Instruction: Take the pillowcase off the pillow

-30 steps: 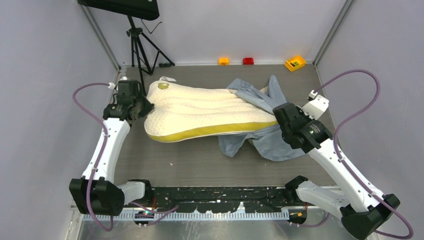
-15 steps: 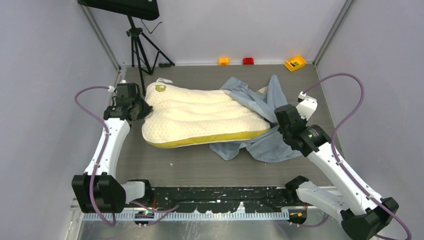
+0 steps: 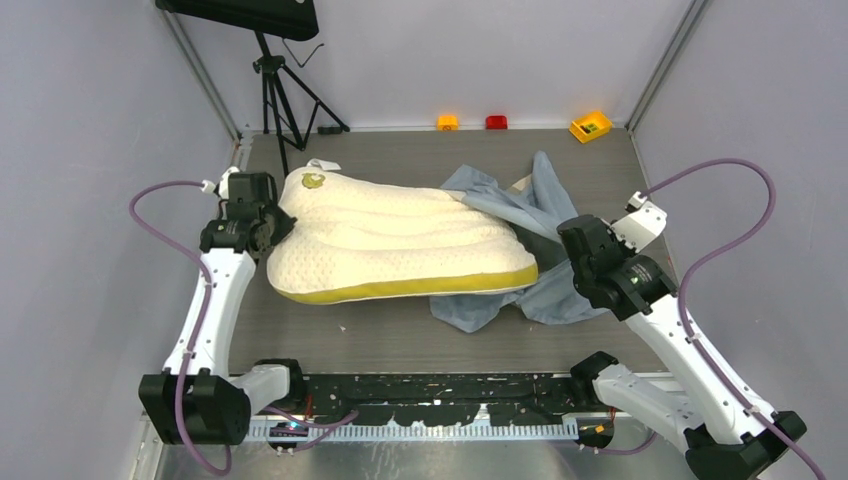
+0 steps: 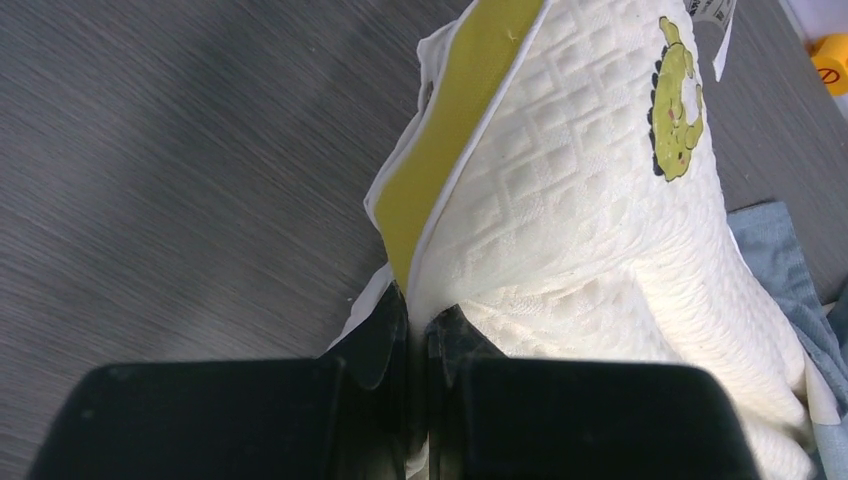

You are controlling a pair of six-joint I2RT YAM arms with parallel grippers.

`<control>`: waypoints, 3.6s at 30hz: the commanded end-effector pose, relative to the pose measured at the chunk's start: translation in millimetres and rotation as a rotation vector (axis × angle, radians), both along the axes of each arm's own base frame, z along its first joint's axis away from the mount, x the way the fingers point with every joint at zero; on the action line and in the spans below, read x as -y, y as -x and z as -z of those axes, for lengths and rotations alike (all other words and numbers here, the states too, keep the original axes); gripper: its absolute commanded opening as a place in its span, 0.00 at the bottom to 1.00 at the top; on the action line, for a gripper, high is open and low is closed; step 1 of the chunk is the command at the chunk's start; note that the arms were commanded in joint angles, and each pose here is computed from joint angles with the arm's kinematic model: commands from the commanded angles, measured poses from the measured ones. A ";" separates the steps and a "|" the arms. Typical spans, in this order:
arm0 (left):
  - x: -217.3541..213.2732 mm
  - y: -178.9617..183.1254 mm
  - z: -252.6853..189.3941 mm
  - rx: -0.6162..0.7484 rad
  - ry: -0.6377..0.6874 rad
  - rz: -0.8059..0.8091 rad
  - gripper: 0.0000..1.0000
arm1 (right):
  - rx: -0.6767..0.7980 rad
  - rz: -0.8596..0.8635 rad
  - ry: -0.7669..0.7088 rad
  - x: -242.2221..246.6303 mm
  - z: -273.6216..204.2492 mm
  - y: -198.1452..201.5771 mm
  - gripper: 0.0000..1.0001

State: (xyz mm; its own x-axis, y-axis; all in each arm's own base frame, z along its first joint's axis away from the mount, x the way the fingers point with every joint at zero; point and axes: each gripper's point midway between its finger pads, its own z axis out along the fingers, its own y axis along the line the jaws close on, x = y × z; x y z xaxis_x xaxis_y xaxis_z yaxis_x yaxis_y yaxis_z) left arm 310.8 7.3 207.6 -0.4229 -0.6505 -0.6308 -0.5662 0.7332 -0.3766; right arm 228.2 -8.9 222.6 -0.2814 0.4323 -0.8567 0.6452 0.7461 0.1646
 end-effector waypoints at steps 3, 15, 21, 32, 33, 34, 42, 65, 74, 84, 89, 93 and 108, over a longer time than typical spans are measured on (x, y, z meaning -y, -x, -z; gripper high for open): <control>-42.7 -8.0 -37.0 0.116 -0.127 -0.174 0.00 | 0.109 0.197 0.163 48.2 -35.0 17.0 0.00; -59.5 7.5 -37.9 0.083 -0.171 -0.280 0.00 | 0.136 0.259 0.194 57.8 -45.1 22.1 0.00; -66.9 12.7 -39.9 0.071 -0.202 -0.313 0.00 | 0.176 0.291 0.203 64.8 -53.8 28.0 0.00; -101.2 51.7 -52.5 0.081 -0.282 -0.580 0.00 | 0.308 0.356 0.210 81.6 -83.8 43.8 0.00; -97.6 47.2 -49.9 0.087 -0.267 -0.557 0.00 | 0.283 0.302 0.193 73.9 -79.0 36.5 0.00; -92.7 40.3 -46.6 0.095 -0.252 -0.518 0.00 | 0.238 0.185 0.169 57.4 -71.8 23.3 0.00; 3.8 -10.4 14.7 0.053 0.163 -0.140 0.00 | 0.163 -0.529 -0.141 -90.4 -37.2 -46.7 0.01; -15.6 -51.7 34.5 -0.071 -0.100 -0.360 0.00 | 0.548 -0.259 -0.188 12.7 -296.3 -217.6 0.00; 19.5 -42.8 99.5 -0.143 0.150 -0.362 0.00 | 0.664 -0.688 -0.390 -57.7 -338.5 -226.9 0.00; 119.5 -72.4 114.9 -0.103 0.350 -0.230 0.00 | 0.509 -1.013 -0.426 -159.4 -292.5 -215.0 0.05; 102.9 -82.2 97.0 -0.115 0.156 -0.167 0.45 | 0.414 -0.858 -0.336 -131.0 -266.5 -219.4 0.84; 58.6 -71.7 65.9 -0.087 -0.108 -0.175 0.81 | 0.355 -0.607 -0.203 -78.2 -231.9 -211.1 0.85; 73.6 -46.1 23.2 0.309 -0.318 0.349 1.00 | 0.419 -0.400 0.037 -16.5 -62.1 -144.8 0.82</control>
State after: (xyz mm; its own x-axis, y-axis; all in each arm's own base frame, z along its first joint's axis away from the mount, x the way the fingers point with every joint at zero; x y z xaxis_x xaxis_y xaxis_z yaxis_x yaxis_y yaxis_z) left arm 348.5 -51.0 166.6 -0.4553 -0.4043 -0.7932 -0.4030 0.8881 -0.2213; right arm 367.0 23.0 259.9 -0.2396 0.3675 -0.8986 0.1921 0.9252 0.3272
